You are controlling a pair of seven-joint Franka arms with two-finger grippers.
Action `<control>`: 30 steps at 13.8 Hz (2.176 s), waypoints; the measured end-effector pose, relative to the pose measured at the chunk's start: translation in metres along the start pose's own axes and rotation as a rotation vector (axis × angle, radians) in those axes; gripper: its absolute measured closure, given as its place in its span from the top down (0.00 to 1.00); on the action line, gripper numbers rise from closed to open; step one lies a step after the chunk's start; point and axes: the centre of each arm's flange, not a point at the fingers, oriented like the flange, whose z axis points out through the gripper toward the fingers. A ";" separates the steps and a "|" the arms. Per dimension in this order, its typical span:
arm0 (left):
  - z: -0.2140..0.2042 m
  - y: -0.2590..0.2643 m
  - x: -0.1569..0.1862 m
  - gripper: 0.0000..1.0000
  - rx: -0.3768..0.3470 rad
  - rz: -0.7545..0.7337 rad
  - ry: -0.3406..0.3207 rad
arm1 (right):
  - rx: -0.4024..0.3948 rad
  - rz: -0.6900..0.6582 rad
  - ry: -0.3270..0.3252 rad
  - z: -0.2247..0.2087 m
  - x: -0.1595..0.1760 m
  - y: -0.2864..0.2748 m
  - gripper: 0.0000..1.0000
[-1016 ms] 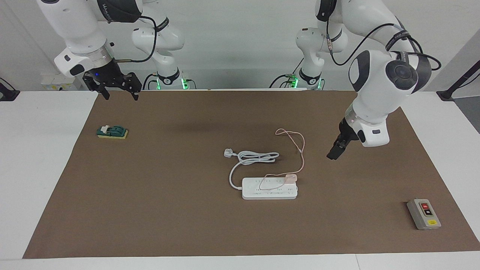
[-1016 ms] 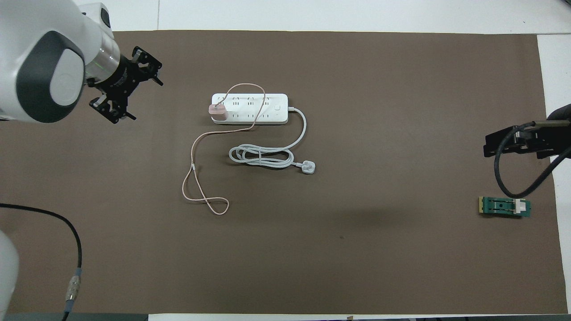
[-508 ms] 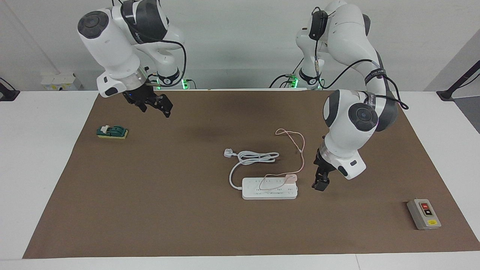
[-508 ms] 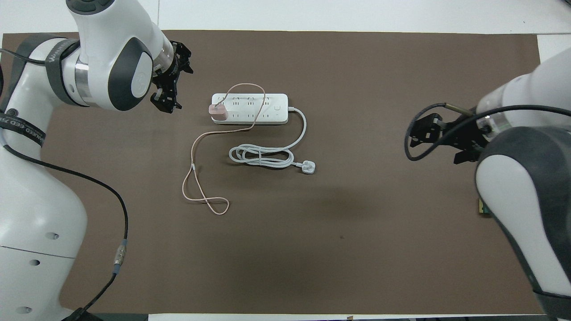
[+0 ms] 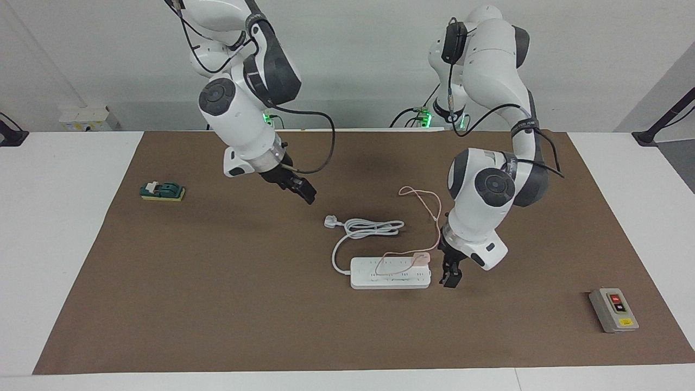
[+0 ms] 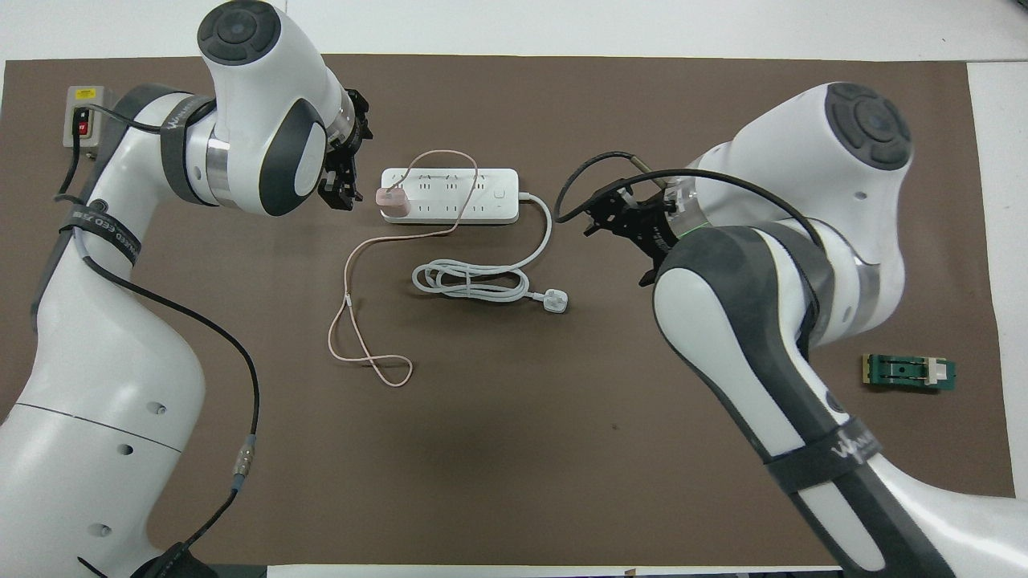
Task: Unplug charger and place it aside
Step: 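Move the left gripper to the pink plug while the right gripper reaches the strip, then grip the power strip end with the right gripper and the pink plug with the left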
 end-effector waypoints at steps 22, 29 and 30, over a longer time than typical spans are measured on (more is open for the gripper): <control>0.018 -0.032 -0.025 0.33 0.005 -0.007 0.006 | 0.139 0.564 -0.303 0.197 0.065 -0.097 1.00; 0.018 -0.032 -0.025 0.33 0.004 -0.006 0.006 | 0.159 0.570 -0.302 0.201 0.078 -0.105 1.00; 0.018 -0.032 -0.025 0.33 0.004 -0.006 0.007 | 0.161 0.569 -0.302 0.201 0.078 -0.106 1.00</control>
